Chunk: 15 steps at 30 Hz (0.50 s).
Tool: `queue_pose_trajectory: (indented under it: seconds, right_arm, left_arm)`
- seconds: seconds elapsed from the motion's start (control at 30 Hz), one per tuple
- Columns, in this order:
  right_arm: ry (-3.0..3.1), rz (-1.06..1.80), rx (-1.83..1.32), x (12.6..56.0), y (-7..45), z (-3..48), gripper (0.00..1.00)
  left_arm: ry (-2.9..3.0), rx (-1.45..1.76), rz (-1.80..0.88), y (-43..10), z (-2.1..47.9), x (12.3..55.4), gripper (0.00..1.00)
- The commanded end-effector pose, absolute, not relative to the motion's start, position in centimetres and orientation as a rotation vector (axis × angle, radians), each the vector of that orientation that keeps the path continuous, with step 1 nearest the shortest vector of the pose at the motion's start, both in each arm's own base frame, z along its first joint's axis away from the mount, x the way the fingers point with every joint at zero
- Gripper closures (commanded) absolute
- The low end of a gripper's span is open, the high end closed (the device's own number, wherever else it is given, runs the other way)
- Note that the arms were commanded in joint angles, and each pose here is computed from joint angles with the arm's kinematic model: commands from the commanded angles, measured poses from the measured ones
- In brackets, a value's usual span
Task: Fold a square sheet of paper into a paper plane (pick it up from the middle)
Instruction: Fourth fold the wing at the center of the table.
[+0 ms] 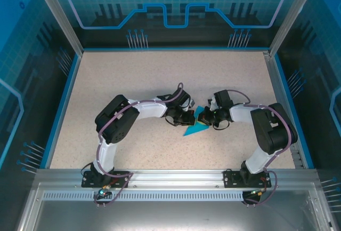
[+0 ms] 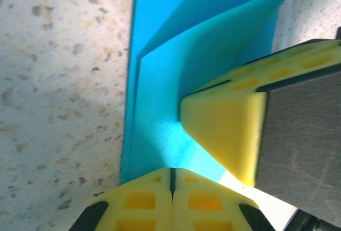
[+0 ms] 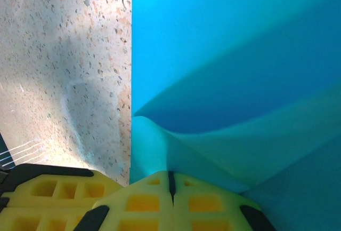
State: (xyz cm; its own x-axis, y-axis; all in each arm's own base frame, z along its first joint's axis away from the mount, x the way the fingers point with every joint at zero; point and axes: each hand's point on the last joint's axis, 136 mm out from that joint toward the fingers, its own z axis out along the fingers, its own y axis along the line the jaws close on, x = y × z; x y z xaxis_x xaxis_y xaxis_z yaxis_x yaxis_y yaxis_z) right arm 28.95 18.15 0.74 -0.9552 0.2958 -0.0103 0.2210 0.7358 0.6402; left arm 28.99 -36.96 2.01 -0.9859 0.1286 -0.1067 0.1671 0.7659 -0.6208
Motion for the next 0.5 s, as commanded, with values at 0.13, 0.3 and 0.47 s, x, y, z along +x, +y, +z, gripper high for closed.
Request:
queue_pose_trajectory:
  seconds: [0.13,0.3,0.47]
  right_arm:
    - [2.942,0.845,0.505,27.1,15.9,-2.7,0.96]
    - [2.919,0.871,0.496,27.5,16.0,-2.1,0.96]
    - [2.869,0.907,0.425,28.8,15.9,-1.0,0.96]
  left_arm:
    - [2.968,0.217,-0.902,-35.6,0.3,28.9,0.98]
    - [3.002,0.216,-0.868,-35.1,-0.4,28.4,0.98]
    - [3.055,0.212,-0.798,-34.0,-1.3,27.6,0.98]
